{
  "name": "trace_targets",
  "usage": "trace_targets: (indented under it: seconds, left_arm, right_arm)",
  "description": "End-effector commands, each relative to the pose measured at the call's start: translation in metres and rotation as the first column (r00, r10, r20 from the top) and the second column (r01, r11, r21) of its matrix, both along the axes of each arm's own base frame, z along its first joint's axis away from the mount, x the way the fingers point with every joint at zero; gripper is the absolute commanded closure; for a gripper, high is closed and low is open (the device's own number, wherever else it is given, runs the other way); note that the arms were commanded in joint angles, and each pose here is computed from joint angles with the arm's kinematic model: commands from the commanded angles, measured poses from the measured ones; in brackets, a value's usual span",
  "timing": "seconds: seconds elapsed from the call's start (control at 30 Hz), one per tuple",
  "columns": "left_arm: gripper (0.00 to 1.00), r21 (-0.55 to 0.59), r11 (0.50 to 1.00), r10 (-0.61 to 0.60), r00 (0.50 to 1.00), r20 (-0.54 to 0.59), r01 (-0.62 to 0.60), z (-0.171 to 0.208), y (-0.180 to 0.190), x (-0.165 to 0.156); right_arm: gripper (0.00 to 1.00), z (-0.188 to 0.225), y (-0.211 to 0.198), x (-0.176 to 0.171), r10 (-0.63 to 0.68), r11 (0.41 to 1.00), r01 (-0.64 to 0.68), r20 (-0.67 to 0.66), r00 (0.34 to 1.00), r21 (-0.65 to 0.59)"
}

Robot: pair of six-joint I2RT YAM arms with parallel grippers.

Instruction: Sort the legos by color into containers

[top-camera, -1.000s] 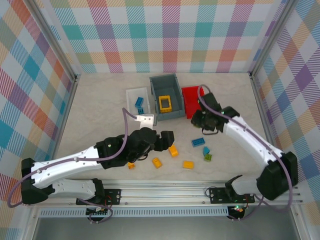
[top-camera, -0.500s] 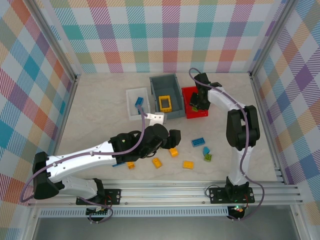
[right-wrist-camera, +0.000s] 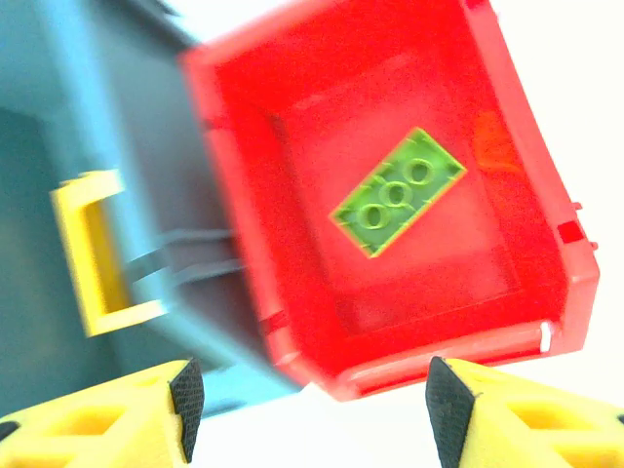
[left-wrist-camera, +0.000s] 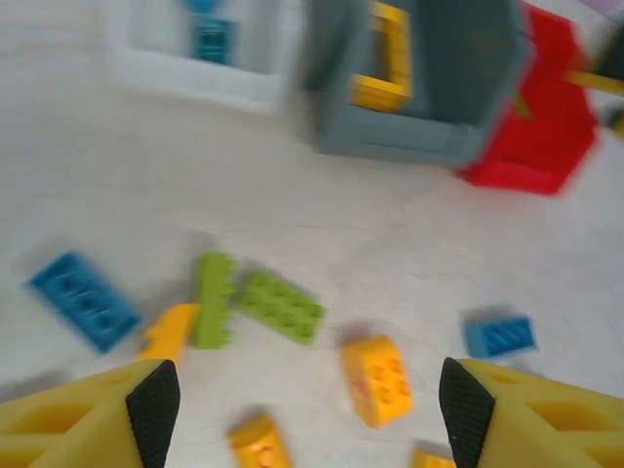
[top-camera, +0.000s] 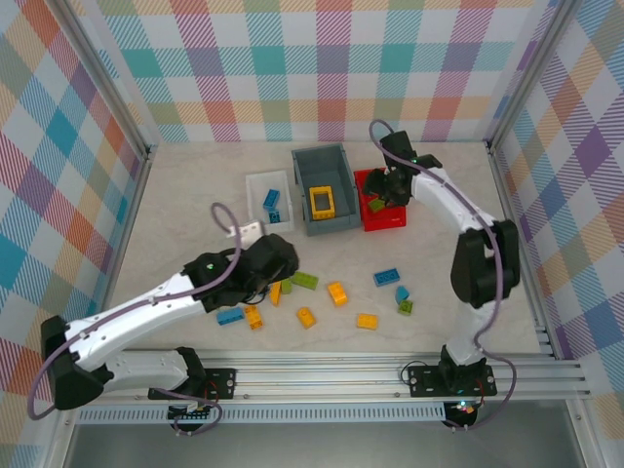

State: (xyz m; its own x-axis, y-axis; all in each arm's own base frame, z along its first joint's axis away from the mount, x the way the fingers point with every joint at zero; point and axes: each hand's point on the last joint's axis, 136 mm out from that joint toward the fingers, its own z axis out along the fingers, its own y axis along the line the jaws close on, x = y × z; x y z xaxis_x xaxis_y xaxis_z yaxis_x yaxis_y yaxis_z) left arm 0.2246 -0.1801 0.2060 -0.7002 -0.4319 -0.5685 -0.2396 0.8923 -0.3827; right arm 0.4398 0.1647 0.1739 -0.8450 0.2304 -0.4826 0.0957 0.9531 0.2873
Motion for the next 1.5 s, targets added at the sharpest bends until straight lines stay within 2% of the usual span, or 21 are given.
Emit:
trace_targets:
  seconds: [0.0, 0.07, 0.1, 0.17, 0.23, 0.33, 0.4, 0.47, 0.57, 0.7, 0.87, 1.1, 1.3, 1.4, 1.47]
  left_arm:
    - [0.27, 0.052, 0.958, 0.287, 0.951, -0.117, -0.283, -0.039, 0.076, -0.032]
    - [0.28, 0.012, 0.922, 0.384, 0.910, -0.159, -0.387, -0.059, 0.098, -0.045]
    - [0.28, -0.017, 0.899, 0.427, 0.885, -0.185, -0.437, -0.070, 0.105, -0.052]
    - [0.30, -0.075, 0.853, 0.489, 0.841, -0.232, -0.516, -0.089, 0.112, -0.059]
    - [0.31, -0.113, 0.798, 0.546, 0.789, -0.282, -0.592, -0.105, 0.116, -0.065]
    - [0.33, -0.137, 0.743, 0.589, 0.738, -0.329, -0.655, -0.122, 0.115, -0.063]
    - [0.33, -0.148, 0.692, 0.622, 0.687, -0.375, -0.707, -0.135, 0.114, -0.063]
    - [0.35, -0.148, 0.636, 0.649, 0.629, -0.428, -0.757, -0.150, 0.114, -0.066]
    - [0.36, -0.165, 0.564, 0.666, 0.564, -0.487, -0.809, -0.167, 0.110, -0.065]
    - [0.37, -0.186, 0.507, 0.699, 0.527, -0.483, -0.842, -0.171, 0.115, -0.055]
    - [0.41, -0.176, 0.474, 0.715, 0.494, -0.494, -0.863, -0.177, 0.116, -0.051]
    - [0.56, -0.137, 0.442, 0.722, 0.442, -0.532, -0.886, -0.195, 0.114, -0.056]
    - [0.82, -0.138, 0.435, 0.740, 0.440, -0.509, -0.890, -0.189, 0.119, -0.056]
    - [0.85, -0.166, 0.460, 0.745, 0.481, -0.462, -0.872, -0.168, 0.126, -0.052]
    - [0.88, -0.188, 0.502, 0.743, 0.532, -0.406, -0.844, -0.143, 0.131, -0.046]
  right_arm:
    - [0.34, 0.058, 0.037, -0.041, 0.164, 0.985, -0.169, 0.185, 0.969, 0.014]
    - [0.30, 0.066, 0.070, -0.080, 0.309, 0.947, -0.321, 0.266, 0.913, 0.002]
    - [0.29, 0.066, 0.090, -0.105, 0.398, 0.909, -0.418, 0.299, 0.867, 0.002]
    - [0.27, 0.063, 0.121, -0.154, 0.540, 0.816, -0.579, 0.349, 0.766, 0.009]
    - [0.26, 0.057, 0.146, -0.207, 0.656, 0.696, -0.718, 0.381, 0.652, 0.031]
    - [0.23, 0.043, 0.162, -0.262, 0.741, 0.574, -0.815, 0.374, 0.558, 0.078]
    - [0.22, 0.035, 0.168, -0.286, 0.772, 0.522, -0.846, 0.362, 0.523, 0.109]
    - [0.21, 0.030, 0.171, -0.303, 0.788, 0.494, -0.860, 0.352, 0.505, 0.129]
    - [0.21, 0.024, 0.174, -0.315, 0.795, 0.487, -0.862, 0.336, 0.505, 0.142]
    - [0.22, 0.023, 0.179, -0.321, 0.801, 0.479, -0.866, 0.333, 0.498, 0.143]
    - [0.22, 0.022, 0.185, -0.323, 0.808, 0.472, -0.869, 0.321, 0.493, 0.147]
    - [0.23, 0.019, 0.188, -0.323, 0.803, 0.482, -0.862, 0.315, 0.506, 0.155]
    - [0.24, 0.018, 0.185, -0.320, 0.796, 0.502, -0.853, 0.311, 0.520, 0.142]
    - [0.25, 0.026, 0.180, -0.314, 0.771, 0.534, -0.836, 0.334, 0.543, 0.125]
    - [0.25, 0.038, 0.174, -0.307, 0.737, 0.572, -0.813, 0.366, 0.568, 0.110]
